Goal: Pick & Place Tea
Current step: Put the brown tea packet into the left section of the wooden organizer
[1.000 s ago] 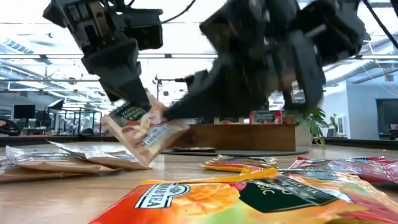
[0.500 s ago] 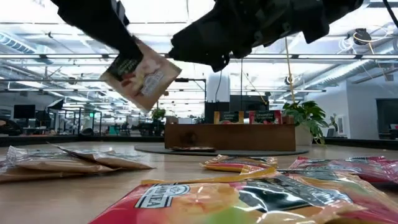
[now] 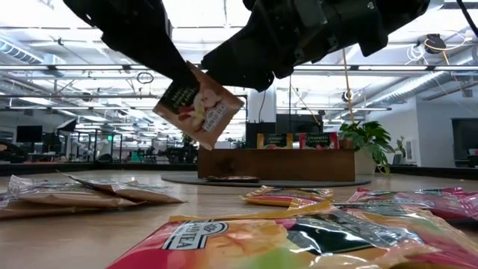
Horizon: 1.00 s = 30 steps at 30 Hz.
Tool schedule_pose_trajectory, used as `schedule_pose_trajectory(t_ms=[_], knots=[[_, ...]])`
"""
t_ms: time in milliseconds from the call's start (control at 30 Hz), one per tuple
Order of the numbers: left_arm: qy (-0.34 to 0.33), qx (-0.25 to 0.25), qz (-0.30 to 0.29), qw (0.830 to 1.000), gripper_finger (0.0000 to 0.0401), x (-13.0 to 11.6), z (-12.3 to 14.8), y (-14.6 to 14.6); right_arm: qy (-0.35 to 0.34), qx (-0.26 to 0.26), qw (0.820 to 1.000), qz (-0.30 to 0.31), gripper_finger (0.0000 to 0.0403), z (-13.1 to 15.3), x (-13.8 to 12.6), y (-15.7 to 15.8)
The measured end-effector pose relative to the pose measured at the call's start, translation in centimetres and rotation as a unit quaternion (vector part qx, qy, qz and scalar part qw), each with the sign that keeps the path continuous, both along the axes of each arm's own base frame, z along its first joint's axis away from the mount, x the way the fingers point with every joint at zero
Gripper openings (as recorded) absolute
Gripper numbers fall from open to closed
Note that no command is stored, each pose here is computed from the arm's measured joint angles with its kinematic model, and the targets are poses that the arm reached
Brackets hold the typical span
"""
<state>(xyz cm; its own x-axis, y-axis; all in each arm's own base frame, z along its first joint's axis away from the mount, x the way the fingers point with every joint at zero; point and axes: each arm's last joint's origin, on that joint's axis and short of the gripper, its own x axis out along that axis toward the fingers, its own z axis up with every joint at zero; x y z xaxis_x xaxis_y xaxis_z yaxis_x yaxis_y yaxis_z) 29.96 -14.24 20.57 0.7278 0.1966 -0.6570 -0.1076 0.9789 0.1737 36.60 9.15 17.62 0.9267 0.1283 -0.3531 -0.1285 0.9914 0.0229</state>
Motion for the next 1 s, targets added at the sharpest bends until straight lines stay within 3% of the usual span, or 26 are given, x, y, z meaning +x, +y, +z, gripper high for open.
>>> schedule_pose_trajectory(t_ms=[367,667,833,1000], knots=[[-0.011,-0.012,-0.016,1.0,0.0001,0.4,0.2,0.1,0.023,-0.007,0.999,-0.033,0.0134,-0.4,-0.1,-0.6],[-0.014,-0.013,-0.014,1.0,0.0001,0.5,0.3,0.1,0.027,-0.019,0.999,-0.028,0.0009,-0.5,0.0,-0.9],[-0.015,-0.011,-0.015,1.0,0.0027,0.5,0.3,0.3,0.015,-0.024,0.999,-0.03,0.0002,-0.3,0.1,-0.9],[-0.014,0.012,-0.034,0.999,0.0081,-0.5,1.6,0.2,-0.01,-0.03,0.999,-0.038,0.0001,-0.9,-0.5,-1.2]])
